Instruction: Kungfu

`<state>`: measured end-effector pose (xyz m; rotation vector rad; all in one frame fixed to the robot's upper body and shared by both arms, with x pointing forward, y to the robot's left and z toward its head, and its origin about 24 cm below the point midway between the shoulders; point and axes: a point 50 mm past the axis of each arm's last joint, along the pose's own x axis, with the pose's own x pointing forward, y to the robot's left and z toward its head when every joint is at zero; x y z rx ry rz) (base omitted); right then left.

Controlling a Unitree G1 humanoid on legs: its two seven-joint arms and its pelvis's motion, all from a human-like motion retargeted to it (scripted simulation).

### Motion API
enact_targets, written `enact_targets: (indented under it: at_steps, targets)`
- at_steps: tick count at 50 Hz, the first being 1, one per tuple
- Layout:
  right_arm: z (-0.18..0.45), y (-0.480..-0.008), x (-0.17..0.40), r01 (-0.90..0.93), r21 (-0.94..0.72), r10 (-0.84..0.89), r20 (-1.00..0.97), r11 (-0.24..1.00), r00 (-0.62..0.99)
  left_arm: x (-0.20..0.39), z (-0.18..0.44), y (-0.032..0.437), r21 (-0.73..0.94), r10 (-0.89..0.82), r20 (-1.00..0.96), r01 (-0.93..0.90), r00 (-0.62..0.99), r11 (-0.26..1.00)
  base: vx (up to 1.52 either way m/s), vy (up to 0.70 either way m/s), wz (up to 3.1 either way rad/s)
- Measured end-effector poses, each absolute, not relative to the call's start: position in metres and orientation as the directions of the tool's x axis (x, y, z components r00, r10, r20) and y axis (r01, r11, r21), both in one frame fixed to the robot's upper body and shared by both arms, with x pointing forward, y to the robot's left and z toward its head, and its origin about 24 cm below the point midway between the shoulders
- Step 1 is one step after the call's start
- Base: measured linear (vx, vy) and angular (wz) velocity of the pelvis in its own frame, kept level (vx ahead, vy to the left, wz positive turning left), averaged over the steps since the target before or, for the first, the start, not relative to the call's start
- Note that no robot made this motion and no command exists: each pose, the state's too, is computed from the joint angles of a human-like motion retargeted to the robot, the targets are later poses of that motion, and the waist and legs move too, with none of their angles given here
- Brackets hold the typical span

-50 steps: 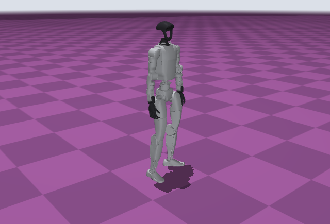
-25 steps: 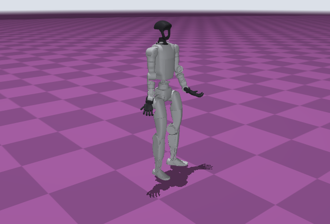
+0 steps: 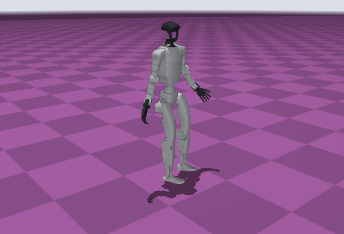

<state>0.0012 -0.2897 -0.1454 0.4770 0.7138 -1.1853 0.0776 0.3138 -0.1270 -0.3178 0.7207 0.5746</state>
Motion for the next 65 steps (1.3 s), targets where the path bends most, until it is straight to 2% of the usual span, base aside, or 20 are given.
enact_targets:
  at_steps: [1, 2, 3, 4, 5, 7, 8, 10, 13, 17, 20, 23, 30, 35, 42, 51, 55, 60, 63, 65]
  targets:
    - [-0.145, -0.293, 0.009, 0.816, -0.145, -0.611, -0.737, 0.559, 0.288, 0.079, -0.127, 0.314, 0.060, 0.256, -0.759, -0.328, 0.599, 0.943, -0.06, -0.02, -0.19]
    - [-0.144, -0.294, 0.015, 0.609, -0.240, -0.533, -0.766, 0.756, 0.360, 0.077, -0.127, 0.314, 0.168, 0.149, -0.833, -0.013, 0.532, 0.986, 0.00, -0.01, -0.99]
    - [-0.145, -0.294, 0.020, 0.337, -0.293, -0.419, -0.812, 0.895, 0.407, 0.071, -0.129, 0.315, 0.230, 0.082, -0.907, 0.322, 0.413, 0.918, 0.06, -0.01, -0.84]
    - [-0.146, -0.293, 0.023, 0.049, -0.317, -0.308, -0.859, 0.947, 0.409, 0.064, -0.129, 0.320, 0.250, 0.089, -0.954, 0.600, 0.286, 0.760, 0.11, 0.00, -0.51]
    - [-0.146, -0.294, 0.023, -0.235, -0.315, -0.216, -0.905, 0.920, 0.367, 0.058, -0.128, 0.327, 0.226, 0.145, -0.974, 0.814, 0.175, 0.536, 0.15, 0.01, -0.06]
    - [-0.144, -0.296, 0.030, -0.637, -0.315, -0.142, -0.941, 0.703, 0.308, 0.056, -0.125, 0.335, 0.182, 0.250, -0.957, 0.977, 0.149, 0.115, 0.12, 0.06, 0.15]
    - [-0.143, -0.298, 0.035, -0.758, -0.325, -0.137, -0.943, 0.565, 0.303, 0.057, -0.126, 0.334, 0.177, 0.272, -0.945, 0.983, 0.183, -0.049, 0.05, 0.10, 0.16]
    - [-0.141, -0.300, 0.043, -0.863, -0.389, -0.160, -0.921, 0.321, 0.356, 0.062, -0.129, 0.327, 0.188, 0.259, -0.934, 0.956, 0.244, -0.224, 0.02, 0.12, 0.09]
    - [-0.144, -0.292, 0.043, -0.829, -0.503, -0.197, -0.863, 0.246, 0.465, 0.057, -0.138, 0.312, 0.183, 0.237, -0.951, 0.979, 0.199, -0.087, 0.10, 0.14, 0.20]
    - [-0.154, -0.275, 0.020, -0.711, -0.475, -0.259, -0.880, 0.519, 0.398, 0.048, -0.148, 0.290, 0.125, 0.125, -0.988, 0.953, 0.093, 0.276, 0.15, 0.15, 0.19]
    - [-0.159, -0.266, 0.013, -0.566, -0.387, -0.241, -0.917, 0.728, 0.317, 0.054, -0.149, 0.283, 0.153, 0.071, -0.988, 0.895, 0.136, 0.420, 0.02, 0.04, -0.10]
    - [-0.162, -0.259, 0.029, -0.435, -0.360, -0.233, -0.919, 0.825, 0.317, 0.062, -0.146, 0.290, 0.195, 0.093, -0.981, 0.855, 0.171, 0.481, -0.26, -0.76, -0.60]
    - [-0.162, -0.256, 0.031, -0.203, -0.415, -0.334, -0.879, 0.887, 0.341, 0.043, -0.149, 0.297, 0.150, 0.153, -0.986, 0.774, 0.069, 0.615, -0.10, 0.12, -0.03]
    - [-0.166, -0.248, 0.011, -0.217, -0.356, -0.290, -0.914, 0.909, 0.285, 0.020, -0.151, 0.297, 0.113, 0.137, -0.990, 0.688, 0.020, 0.717, 0.12, 0.09, 0.19]
    - [-0.168, -0.241, -0.005, -0.252, -0.341, -0.286, -0.930, 0.906, 0.230, 0.000, -0.155, 0.289, 0.096, 0.147, -0.989, 0.641, -0.027, 0.761, 0.11, -0.01, 0.03]
    - [-0.162, -0.249, 0.021, -0.142, -0.436, -0.360, -0.855, 0.889, 0.373, -0.005, -0.167, 0.254, 0.077, 0.095, -0.995, 0.515, -0.008, 0.854, 0.09, -0.12, -0.26]
    - [-0.153, -0.256, 0.034, -0.070, -0.496, -0.405, -0.775, 0.866, 0.484, -0.001, -0.168, 0.247, 0.131, 0.104, -0.991, 0.429, 0.086, 0.894, 0.34, -0.04, -0.30]
    - [-0.134, -0.259, 0.049, 0.034, -0.553, -0.431, -0.607, 0.832, 0.668, 0.035, -0.142, 0.295, 0.185, 0.162, -0.912, 0.025, 0.378, 0.982, 0.28, 0.37, 0.73]
    - [-0.120, -0.259, 0.070, 0.123, -0.512, -0.411, -0.500, 0.850, 0.762, 0.118, -0.080, 0.354, 0.100, 0.226, -0.648, -0.213, 0.727, 0.972, -0.29, 0.50, 1.87]
    - [-0.112, -0.253, 0.087, 0.135, -0.430, -0.344, -0.456, 0.892, 0.821, 0.182, -0.009, 0.386, -0.003, 0.269, -0.304, -0.283, 0.914, 0.959, -0.55, 0.41, 1.06]
